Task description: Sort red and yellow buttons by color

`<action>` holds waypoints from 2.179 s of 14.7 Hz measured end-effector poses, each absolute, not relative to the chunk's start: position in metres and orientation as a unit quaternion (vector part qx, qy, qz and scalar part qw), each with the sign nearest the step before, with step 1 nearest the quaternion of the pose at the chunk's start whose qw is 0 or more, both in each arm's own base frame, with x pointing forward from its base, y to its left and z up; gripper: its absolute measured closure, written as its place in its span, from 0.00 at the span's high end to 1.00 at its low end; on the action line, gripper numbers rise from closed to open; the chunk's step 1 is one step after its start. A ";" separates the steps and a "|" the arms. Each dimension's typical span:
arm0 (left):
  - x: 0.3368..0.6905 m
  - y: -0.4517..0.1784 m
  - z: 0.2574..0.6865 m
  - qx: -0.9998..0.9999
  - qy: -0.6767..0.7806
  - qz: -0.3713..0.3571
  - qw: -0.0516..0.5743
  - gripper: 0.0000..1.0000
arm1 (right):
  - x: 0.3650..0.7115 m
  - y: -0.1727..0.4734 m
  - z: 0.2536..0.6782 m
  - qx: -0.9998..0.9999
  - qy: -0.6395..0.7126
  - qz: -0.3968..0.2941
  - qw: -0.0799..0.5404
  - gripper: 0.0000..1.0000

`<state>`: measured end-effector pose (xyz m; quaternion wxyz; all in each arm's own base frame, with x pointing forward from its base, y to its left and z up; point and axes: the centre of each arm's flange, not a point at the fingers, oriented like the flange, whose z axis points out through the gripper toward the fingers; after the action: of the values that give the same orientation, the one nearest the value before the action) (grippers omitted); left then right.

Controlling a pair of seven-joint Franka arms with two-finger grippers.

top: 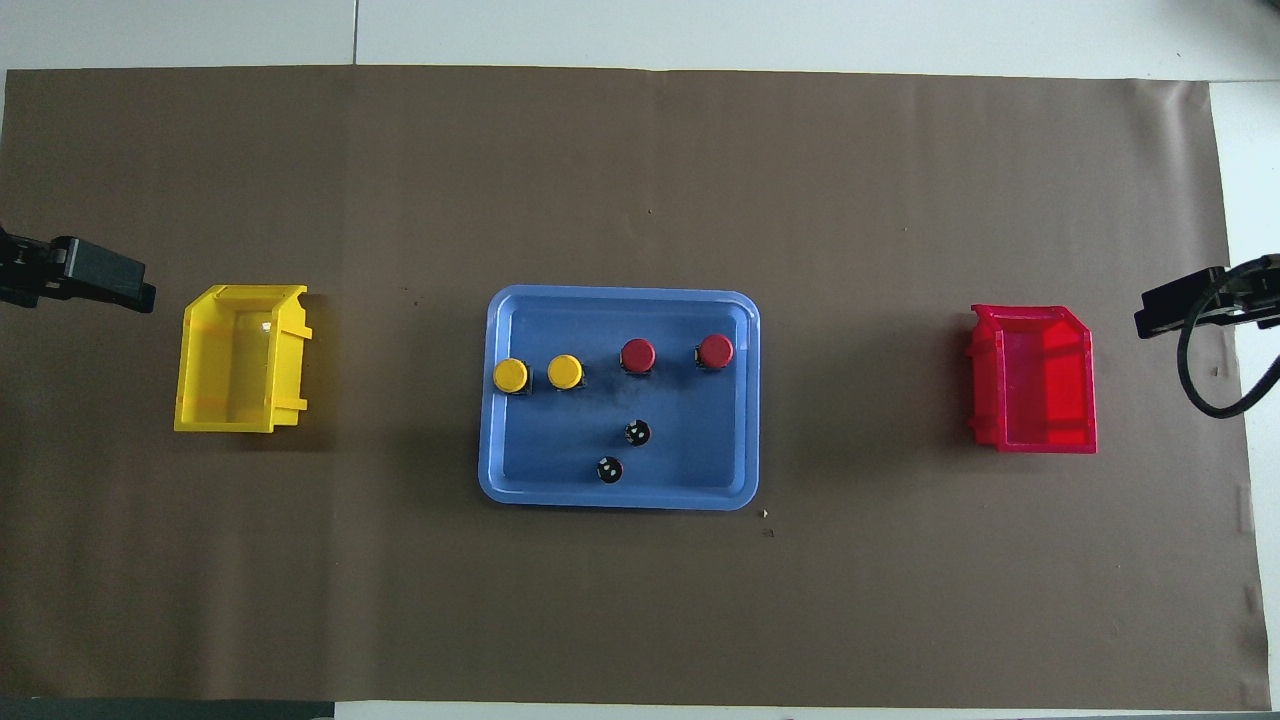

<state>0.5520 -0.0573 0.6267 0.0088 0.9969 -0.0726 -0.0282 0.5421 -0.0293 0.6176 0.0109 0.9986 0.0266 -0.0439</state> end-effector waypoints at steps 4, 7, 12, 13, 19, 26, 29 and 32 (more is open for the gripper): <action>0.552 -0.057 0.627 0.997 -0.073 -0.028 0.009 1.00 | 0.542 -0.029 0.618 0.999 0.027 -0.044 0.011 1.00; 0.552 -0.057 0.627 0.997 -0.073 -0.028 0.009 1.00 | 0.542 -0.029 0.618 0.999 0.027 -0.044 0.011 1.00; 0.552 -0.057 0.627 0.997 -0.073 -0.028 0.009 1.00 | 0.542 -0.029 0.618 0.999 0.027 -0.044 0.011 1.00; 0.552 -0.057 0.627 0.997 -0.073 -0.028 0.009 1.00 | 0.542 -0.029 0.618 0.999 0.027 -0.044 0.011 1.00; 0.552 -0.057 0.627 0.997 -0.073 -0.028 0.009 1.00 | 0.546 -0.017 0.620 0.999 0.036 -0.028 0.009 1.00; 0.552 -0.057 0.626 0.997 -0.073 -0.029 0.009 1.00 | 0.579 0.100 0.622 1.000 0.022 -0.017 -0.010 1.00; 0.552 -0.057 0.626 0.997 -0.073 -0.029 0.009 1.00 | 0.599 0.221 0.580 1.000 0.008 -0.006 -0.013 1.00; 0.552 -0.057 0.626 0.997 -0.073 -0.029 0.009 1.00 | 0.599 0.312 0.510 0.999 -0.015 0.015 -0.025 1.00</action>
<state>0.5518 -0.0573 0.6260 0.0087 0.9969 -0.0727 -0.0289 0.5989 0.3117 0.5102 -0.0248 0.9995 -0.0154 0.0145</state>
